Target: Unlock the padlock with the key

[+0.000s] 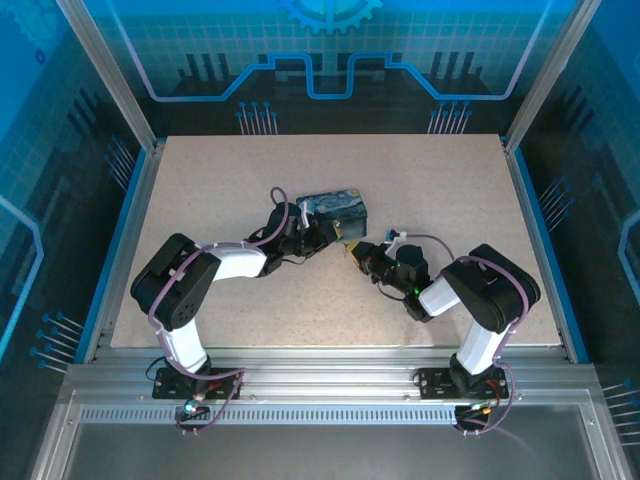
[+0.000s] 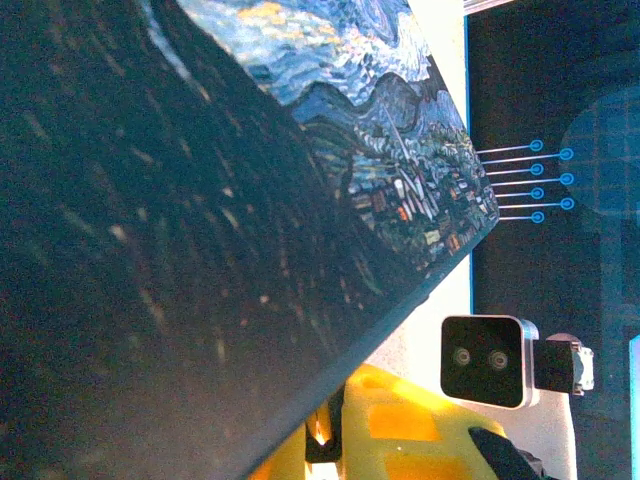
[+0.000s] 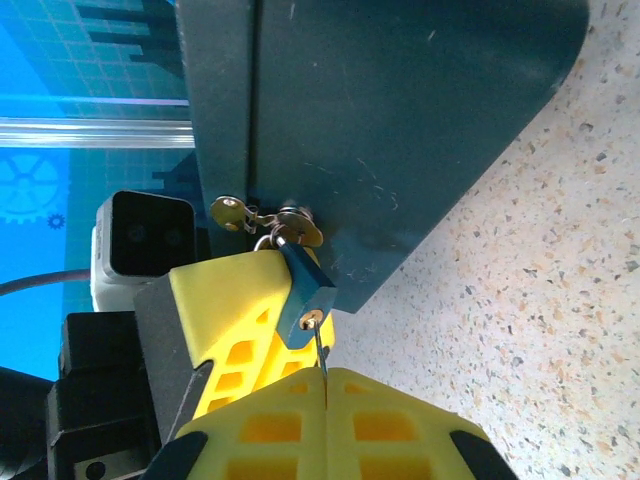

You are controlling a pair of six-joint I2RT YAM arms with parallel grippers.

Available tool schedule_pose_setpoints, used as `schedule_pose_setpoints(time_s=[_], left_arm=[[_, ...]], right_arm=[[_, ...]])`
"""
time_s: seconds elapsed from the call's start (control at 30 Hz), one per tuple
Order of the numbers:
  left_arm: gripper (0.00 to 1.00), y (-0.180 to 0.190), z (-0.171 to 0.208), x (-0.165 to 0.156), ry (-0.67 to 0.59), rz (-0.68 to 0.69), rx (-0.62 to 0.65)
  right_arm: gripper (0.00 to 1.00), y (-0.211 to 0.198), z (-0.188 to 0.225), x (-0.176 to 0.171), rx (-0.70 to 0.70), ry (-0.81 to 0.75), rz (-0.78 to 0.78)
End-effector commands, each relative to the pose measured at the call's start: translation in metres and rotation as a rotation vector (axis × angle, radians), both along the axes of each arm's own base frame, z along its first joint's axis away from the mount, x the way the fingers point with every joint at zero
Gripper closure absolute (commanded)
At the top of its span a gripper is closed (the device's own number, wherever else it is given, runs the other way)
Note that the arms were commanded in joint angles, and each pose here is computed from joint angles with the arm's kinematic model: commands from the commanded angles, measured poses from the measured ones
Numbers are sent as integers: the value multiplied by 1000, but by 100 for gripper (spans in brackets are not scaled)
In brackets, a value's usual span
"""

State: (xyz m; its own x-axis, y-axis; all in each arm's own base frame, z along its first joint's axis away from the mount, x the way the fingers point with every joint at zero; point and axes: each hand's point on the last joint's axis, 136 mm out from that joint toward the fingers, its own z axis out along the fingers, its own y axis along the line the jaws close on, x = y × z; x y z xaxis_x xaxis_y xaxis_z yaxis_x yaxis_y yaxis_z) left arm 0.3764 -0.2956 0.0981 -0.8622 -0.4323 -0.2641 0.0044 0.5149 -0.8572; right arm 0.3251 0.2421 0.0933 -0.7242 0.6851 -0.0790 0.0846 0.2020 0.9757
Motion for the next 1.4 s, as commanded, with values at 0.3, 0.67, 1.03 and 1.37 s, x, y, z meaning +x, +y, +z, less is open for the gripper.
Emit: schedule_pose_setpoints(time_s=[0.3, 0.67, 1.03, 1.37], left_arm=[[100, -3, 7, 4, -15, -2, -56], [100, -3, 4, 3, -7, 4, -65], [100, -2, 4, 4, -9, 8, -67], [100, -3, 3, 4, -2, 7, -75]], right_arm=[[100, 0, 15, 1, 8, -49, -21], [100, 1, 14, 2, 3, -49, -20], [100, -6, 0, -8, -24, -16, -28], [100, 2, 5, -2, -8, -37, -16]])
